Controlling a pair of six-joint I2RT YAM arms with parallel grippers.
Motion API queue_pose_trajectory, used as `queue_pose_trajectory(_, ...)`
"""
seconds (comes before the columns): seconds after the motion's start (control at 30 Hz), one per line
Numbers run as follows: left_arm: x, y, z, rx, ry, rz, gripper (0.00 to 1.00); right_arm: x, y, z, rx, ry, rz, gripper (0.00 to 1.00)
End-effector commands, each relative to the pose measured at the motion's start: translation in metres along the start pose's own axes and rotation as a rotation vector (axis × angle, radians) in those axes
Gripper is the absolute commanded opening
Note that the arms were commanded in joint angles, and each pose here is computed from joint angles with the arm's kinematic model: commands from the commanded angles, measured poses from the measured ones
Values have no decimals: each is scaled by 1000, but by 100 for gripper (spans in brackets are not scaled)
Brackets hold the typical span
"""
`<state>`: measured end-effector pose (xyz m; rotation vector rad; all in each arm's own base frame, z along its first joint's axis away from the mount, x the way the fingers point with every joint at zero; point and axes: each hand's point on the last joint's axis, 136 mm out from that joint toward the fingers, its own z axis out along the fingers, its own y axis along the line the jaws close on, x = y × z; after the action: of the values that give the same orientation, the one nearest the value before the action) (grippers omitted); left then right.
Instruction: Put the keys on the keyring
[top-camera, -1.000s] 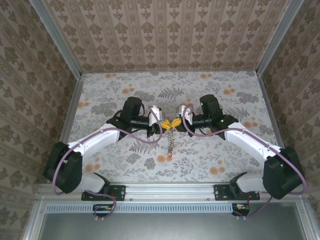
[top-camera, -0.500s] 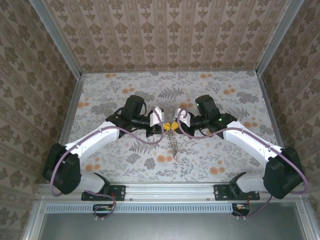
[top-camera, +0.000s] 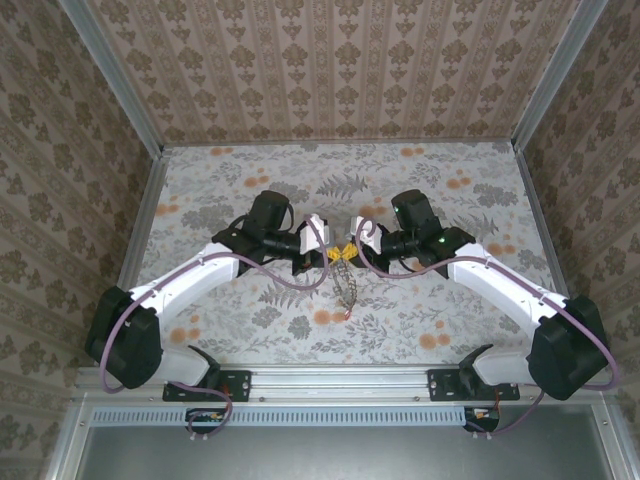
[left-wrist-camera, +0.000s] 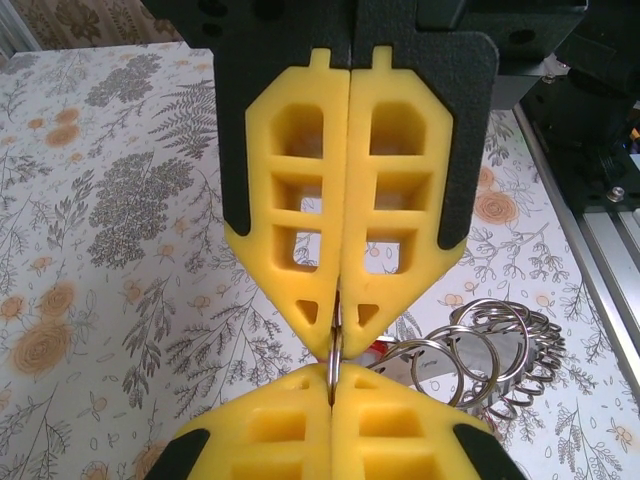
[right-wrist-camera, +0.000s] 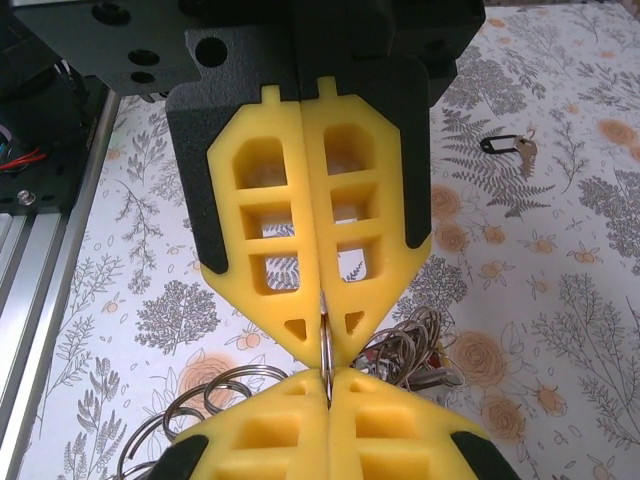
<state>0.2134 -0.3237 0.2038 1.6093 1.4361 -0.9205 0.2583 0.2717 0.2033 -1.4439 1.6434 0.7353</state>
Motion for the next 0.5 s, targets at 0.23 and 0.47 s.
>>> queue_pose_trajectory(0.23,-41,-2,-10,22,-216,44,0,-5,-3,2,-41,-101,46,23)
queue_pose_trajectory(0.47,-45,-3,-15,26,-263,42,0,1,-10,3,-44,-130,80,23)
